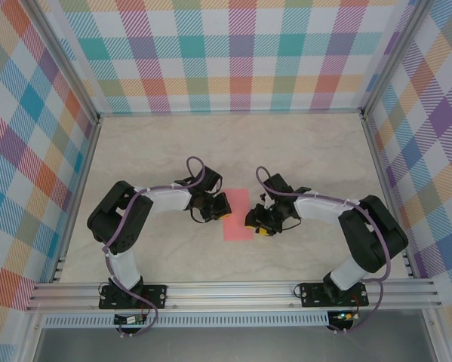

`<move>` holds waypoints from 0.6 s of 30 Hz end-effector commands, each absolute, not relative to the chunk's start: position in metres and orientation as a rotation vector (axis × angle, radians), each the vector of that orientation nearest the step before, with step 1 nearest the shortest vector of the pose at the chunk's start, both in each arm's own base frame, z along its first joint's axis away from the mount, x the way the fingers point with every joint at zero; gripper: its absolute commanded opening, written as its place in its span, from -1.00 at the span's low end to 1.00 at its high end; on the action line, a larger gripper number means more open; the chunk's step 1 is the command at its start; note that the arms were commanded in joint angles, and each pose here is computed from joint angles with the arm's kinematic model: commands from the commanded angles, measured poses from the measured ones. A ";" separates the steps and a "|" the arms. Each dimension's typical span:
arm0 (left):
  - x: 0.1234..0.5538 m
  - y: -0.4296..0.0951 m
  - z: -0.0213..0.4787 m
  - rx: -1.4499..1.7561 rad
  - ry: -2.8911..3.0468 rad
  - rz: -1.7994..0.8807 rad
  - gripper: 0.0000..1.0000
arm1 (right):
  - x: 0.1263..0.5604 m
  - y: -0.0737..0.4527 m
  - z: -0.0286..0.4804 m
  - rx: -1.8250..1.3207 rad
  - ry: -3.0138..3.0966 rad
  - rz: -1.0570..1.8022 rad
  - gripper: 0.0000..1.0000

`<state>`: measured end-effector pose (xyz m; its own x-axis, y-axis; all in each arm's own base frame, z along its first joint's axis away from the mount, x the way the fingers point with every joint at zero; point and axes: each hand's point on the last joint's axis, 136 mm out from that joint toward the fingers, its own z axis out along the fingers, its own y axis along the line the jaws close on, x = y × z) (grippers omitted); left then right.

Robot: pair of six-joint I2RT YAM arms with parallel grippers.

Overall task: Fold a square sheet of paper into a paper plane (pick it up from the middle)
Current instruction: Third fold the triangle at the center of the table.

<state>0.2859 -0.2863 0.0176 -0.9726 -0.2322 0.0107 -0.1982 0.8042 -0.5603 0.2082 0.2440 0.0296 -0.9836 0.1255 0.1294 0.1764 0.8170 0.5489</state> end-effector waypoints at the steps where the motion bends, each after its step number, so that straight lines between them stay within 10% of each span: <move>1: 0.269 -0.258 -0.018 -0.416 3.032 -0.654 -0.84 | 0.201 0.246 0.024 -0.192 -2.876 -0.895 -0.15; 18: 0.267 -0.257 -0.020 -0.430 3.041 -0.649 -0.84 | 0.192 0.267 0.029 -0.046 -2.839 -0.980 -0.26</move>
<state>0.2858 -0.2863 0.0175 -0.9725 -0.2325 0.0112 -0.1987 0.8043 -0.5600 0.1988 0.2496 0.0212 -0.9881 0.0582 0.1422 0.1276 0.8263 0.5486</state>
